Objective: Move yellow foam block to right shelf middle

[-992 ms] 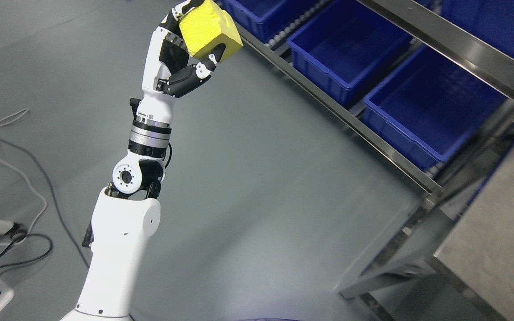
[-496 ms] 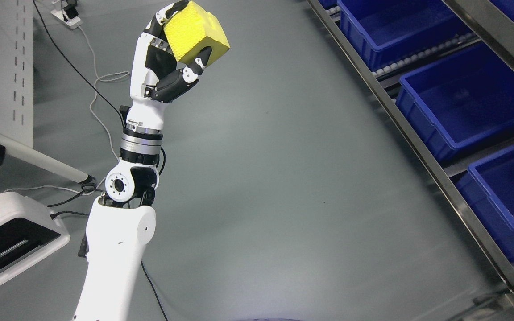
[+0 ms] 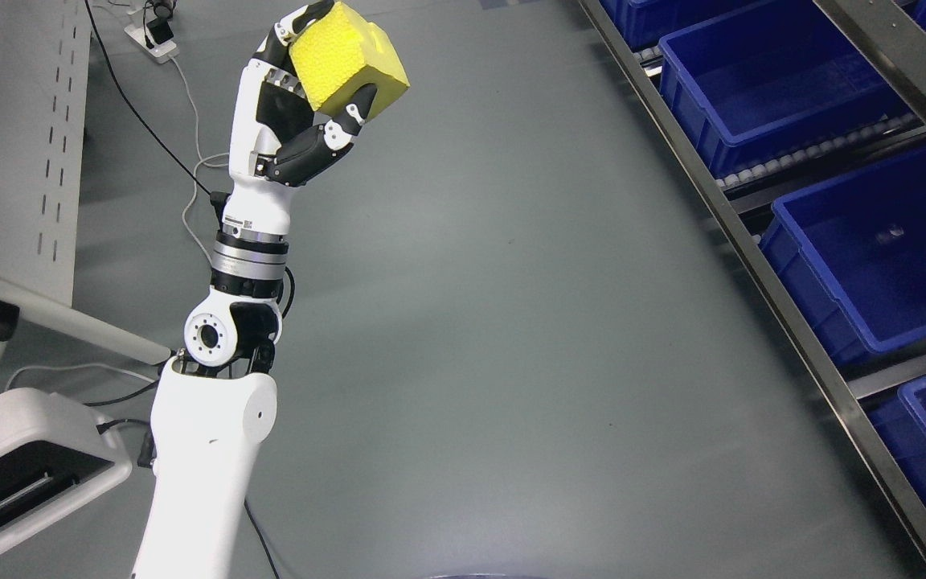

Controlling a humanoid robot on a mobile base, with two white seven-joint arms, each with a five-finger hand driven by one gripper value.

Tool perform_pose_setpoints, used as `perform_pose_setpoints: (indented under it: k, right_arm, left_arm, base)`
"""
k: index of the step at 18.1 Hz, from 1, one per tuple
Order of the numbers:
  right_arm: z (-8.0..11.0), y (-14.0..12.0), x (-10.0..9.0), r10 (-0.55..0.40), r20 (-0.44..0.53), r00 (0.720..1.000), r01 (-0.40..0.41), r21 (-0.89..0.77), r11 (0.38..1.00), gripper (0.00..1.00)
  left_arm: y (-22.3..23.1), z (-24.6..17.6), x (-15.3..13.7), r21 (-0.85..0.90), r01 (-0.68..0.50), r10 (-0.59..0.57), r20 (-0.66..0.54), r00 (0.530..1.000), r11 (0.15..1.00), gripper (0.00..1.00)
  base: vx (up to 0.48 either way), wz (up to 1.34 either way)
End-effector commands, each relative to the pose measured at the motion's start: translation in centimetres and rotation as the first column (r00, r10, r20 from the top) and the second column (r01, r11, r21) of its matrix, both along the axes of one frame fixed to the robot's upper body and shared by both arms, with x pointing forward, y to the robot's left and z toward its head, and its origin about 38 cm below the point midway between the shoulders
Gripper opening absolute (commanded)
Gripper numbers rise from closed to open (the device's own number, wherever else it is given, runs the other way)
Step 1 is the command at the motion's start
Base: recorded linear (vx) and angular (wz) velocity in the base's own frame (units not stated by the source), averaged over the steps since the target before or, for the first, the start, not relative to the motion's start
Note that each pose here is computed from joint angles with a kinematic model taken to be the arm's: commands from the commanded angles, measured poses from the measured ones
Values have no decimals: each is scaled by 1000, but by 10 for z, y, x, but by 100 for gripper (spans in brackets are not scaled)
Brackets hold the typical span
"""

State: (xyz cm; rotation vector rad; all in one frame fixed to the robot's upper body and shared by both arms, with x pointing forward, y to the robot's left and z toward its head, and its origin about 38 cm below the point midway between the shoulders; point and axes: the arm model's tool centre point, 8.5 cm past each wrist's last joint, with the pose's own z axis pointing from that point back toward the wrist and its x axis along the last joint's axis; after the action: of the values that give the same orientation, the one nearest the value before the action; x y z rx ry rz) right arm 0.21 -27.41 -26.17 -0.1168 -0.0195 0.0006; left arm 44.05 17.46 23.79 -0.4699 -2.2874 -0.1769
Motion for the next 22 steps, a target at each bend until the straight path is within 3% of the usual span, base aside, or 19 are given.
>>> perform_pose_setpoints:
  k: [1,22]
  right_arm:
    - [1,-11,-10,-9,-6,1000,9,-17,1000,100]
    - [1,-11,-10,-9,-6,1000,9,-17,1000,100]
  left_arm:
    - [8,3,-1,12,-12,12,10,1000,1000,25]
    - [7,5,-3,13,-7,7,18,1000,1000,25]
  base:
    - [304,-54]
    - [478,-298]
